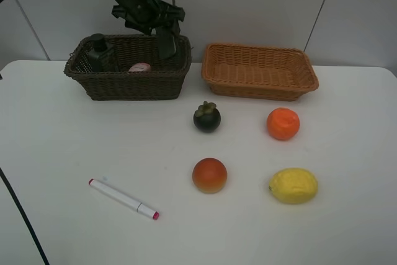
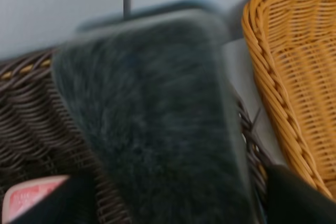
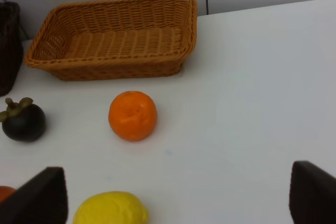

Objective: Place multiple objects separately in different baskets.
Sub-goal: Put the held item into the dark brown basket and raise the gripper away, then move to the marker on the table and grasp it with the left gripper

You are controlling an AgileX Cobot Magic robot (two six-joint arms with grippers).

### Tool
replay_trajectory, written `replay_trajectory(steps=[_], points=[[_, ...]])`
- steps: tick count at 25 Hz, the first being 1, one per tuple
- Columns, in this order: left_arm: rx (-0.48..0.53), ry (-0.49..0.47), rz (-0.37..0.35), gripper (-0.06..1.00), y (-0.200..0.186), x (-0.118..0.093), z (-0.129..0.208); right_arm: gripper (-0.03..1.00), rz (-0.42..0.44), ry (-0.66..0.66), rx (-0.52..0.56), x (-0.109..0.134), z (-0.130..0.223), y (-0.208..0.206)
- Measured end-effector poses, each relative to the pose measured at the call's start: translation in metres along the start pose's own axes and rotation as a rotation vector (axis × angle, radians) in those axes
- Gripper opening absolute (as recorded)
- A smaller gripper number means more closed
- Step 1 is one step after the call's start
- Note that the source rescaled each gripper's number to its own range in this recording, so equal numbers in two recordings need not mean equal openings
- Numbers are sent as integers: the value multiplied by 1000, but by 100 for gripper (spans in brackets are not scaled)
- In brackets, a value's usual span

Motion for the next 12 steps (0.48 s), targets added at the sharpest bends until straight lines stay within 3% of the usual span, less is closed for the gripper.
replay_trajectory(steps=[7, 12], points=[[15, 30, -7, 100, -10, 2, -12, 99, 0, 0, 0, 0, 0, 0], [197, 45, 49, 100, -38, -3, -18, 99, 0, 0, 0, 0, 0, 0]])
Point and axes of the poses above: a point on each arm's last joint axis where the gripper is mounted, y pointing out along that axis toward the gripper, x along the wrist's bending axis when the last joint is at zero, z = x × y, the point moved 2 cm from there along y, pointing out along that axis toward the gripper, and after that the axes turned 11 degrees about y, right-handed, at the moved point
